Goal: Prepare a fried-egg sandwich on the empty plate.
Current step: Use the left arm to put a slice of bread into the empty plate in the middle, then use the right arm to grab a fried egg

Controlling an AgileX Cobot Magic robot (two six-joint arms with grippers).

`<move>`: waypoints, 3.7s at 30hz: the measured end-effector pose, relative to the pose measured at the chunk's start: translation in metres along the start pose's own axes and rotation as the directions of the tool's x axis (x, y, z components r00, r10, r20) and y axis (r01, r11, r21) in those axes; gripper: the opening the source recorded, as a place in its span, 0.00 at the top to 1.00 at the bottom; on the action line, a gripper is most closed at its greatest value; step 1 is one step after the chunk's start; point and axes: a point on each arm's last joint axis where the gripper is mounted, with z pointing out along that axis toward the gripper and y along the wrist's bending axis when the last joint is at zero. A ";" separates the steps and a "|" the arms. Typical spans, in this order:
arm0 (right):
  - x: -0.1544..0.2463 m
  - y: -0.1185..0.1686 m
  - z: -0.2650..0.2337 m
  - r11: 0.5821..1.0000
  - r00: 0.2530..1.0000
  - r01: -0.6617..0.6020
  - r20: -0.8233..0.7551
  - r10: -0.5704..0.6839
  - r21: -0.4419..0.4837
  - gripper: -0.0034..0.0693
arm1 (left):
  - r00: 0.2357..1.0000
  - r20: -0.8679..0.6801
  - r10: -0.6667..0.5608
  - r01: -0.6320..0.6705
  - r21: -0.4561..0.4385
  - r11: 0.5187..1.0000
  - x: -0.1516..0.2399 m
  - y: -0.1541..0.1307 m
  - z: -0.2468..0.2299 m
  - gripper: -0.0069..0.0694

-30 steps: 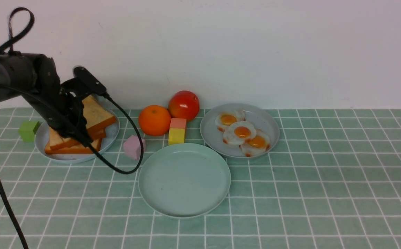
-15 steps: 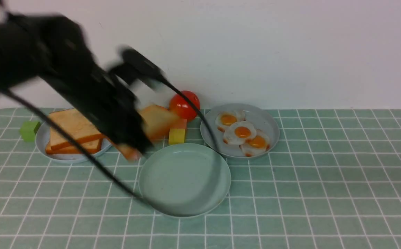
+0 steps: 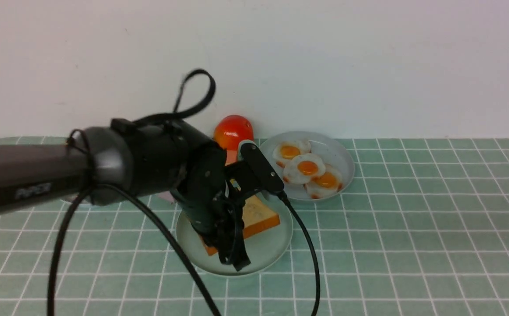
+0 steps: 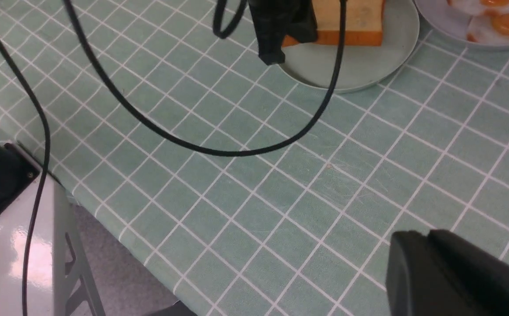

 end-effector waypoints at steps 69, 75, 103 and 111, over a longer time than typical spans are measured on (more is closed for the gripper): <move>-0.109 -0.289 0.415 0.908 0.890 -0.410 -0.180 0.419 0.088 0.39 | 0.501 0.679 -0.537 0.555 0.225 0.801 0.180 -0.080 -0.235 0.93; -0.105 -0.292 0.421 0.903 0.888 -0.421 -0.160 0.430 0.092 0.39 | 0.489 0.671 -0.558 0.559 0.249 0.790 0.180 -0.081 -0.235 0.93; -0.099 -0.290 0.427 0.904 0.883 -0.424 -0.197 0.426 0.053 0.68 | 0.462 0.652 -0.601 0.568 0.303 0.765 0.179 -0.083 -0.235 0.92; -0.100 -0.291 0.424 0.893 0.873 -0.449 -0.200 0.446 0.031 0.74 | 0.462 0.652 -0.601 0.568 0.303 0.765 0.179 -0.083 -0.235 0.92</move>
